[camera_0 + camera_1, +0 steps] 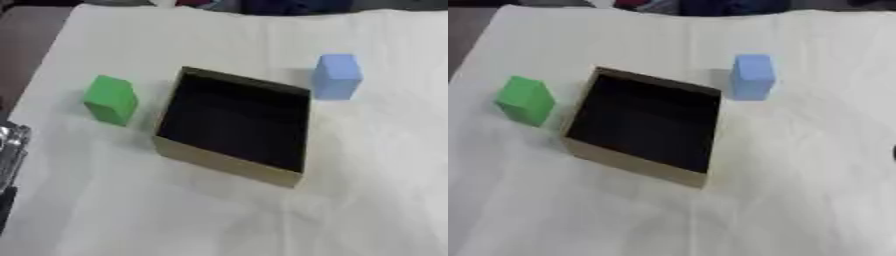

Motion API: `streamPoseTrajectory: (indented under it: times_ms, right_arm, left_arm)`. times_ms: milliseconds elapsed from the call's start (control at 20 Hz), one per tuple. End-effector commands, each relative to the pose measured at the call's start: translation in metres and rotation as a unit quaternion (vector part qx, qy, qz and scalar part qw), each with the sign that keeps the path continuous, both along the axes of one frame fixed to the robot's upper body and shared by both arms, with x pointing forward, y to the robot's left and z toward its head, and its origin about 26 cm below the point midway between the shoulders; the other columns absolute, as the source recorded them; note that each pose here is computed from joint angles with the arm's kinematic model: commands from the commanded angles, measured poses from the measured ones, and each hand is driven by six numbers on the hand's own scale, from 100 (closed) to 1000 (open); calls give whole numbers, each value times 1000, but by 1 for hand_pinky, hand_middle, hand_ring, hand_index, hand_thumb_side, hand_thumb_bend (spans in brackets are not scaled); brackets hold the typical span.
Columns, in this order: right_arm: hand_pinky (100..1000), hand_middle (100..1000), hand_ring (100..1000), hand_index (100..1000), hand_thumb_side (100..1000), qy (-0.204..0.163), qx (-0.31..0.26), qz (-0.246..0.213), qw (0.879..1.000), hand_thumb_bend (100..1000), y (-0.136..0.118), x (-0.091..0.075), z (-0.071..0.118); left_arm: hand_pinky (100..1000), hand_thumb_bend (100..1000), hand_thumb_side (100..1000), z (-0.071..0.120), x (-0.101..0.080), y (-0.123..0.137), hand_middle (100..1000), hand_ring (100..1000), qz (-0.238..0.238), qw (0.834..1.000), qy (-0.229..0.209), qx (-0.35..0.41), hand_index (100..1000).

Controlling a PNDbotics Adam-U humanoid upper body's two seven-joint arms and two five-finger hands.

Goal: Pick up objects on the table and place them in the box.

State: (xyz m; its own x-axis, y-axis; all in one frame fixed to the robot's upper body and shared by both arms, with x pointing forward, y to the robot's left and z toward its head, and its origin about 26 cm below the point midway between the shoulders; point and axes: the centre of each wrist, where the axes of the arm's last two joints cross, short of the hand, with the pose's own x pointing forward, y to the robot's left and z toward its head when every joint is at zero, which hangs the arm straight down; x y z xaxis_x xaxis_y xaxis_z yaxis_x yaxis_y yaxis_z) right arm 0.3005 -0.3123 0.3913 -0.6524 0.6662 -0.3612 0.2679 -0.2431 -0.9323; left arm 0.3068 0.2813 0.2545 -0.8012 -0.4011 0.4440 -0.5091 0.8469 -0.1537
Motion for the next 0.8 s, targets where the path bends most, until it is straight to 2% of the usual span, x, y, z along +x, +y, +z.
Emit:
streamPoseTrajectory:
  times_ms: [50, 450, 800]
  right_arm:
    - [1000, 988, 1000, 1000, 691, 5, 6, -12, 1000, 921, -6, 12, 9]
    - [1000, 983, 1000, 1000, 741, 20, 25, -22, 999, 881, -7, 54, 18]
    - [1000, 994, 1000, 1000, 788, 31, 37, -18, 999, 860, 0, 81, 19]
  left_arm:
    - [754, 159, 1000, 10, -3, 1, 719, 746, -1, 1000, -14, 15, 804]
    - [754, 158, 1000, 10, -3, 0, 719, 746, -3, 1000, -11, 16, 801]
    - [754, 158, 1000, 10, -3, -1, 719, 746, -5, 1000, -11, 15, 799]
